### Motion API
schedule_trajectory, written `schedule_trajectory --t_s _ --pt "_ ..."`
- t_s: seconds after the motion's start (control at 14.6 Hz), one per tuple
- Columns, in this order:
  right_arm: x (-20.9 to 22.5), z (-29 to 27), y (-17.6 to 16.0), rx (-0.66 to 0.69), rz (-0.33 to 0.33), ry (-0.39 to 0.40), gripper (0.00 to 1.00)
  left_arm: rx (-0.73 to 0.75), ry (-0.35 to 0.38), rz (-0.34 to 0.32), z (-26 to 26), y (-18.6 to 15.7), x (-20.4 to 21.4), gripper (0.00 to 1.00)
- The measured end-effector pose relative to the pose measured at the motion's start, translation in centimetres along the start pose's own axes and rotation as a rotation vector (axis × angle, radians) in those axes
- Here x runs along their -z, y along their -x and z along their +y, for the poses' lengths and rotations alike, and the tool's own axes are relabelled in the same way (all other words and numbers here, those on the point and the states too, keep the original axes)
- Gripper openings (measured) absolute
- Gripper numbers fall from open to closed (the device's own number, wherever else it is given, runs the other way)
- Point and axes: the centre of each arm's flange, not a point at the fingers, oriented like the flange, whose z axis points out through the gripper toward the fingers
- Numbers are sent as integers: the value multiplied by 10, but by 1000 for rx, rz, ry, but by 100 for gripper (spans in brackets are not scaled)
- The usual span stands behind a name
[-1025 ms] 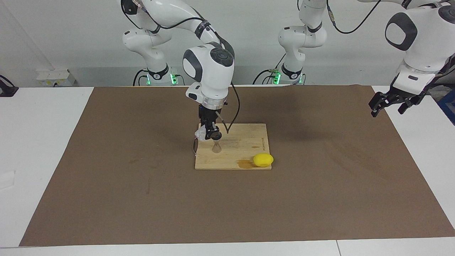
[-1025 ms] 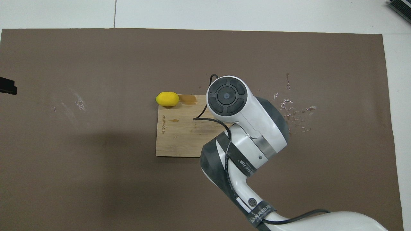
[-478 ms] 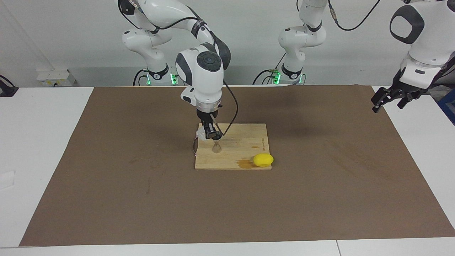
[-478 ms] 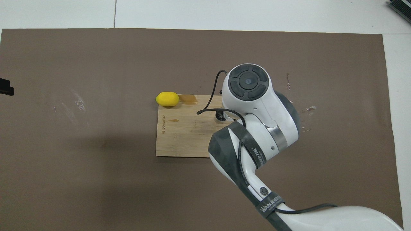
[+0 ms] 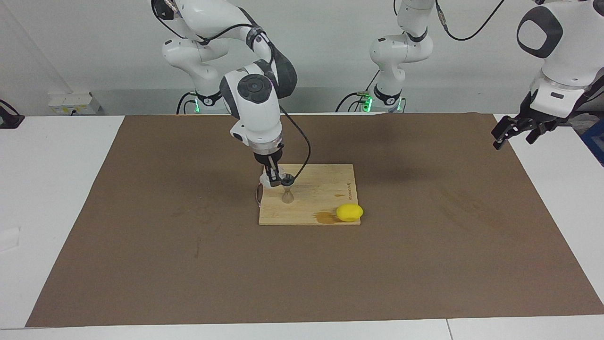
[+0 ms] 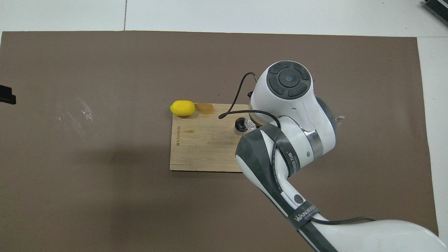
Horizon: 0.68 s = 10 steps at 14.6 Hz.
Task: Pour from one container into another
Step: 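Carry the clear glass back toward its starting spot with the right gripper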
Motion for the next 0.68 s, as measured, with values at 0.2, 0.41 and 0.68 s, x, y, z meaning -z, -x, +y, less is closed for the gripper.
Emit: schedule_trajectory --t_s 0.2,0.41,0.68 --pt "0 -7 -28 -39 -113 24 51 18 0 -1 0 0 0 100" --pt "-5 -13 -77 -84 -233 39 51 22 1 -2 0 1 1 100" --pt "-30 -8 -162 -149 -409 12 51 27 1 -1 -2 2 3 100"
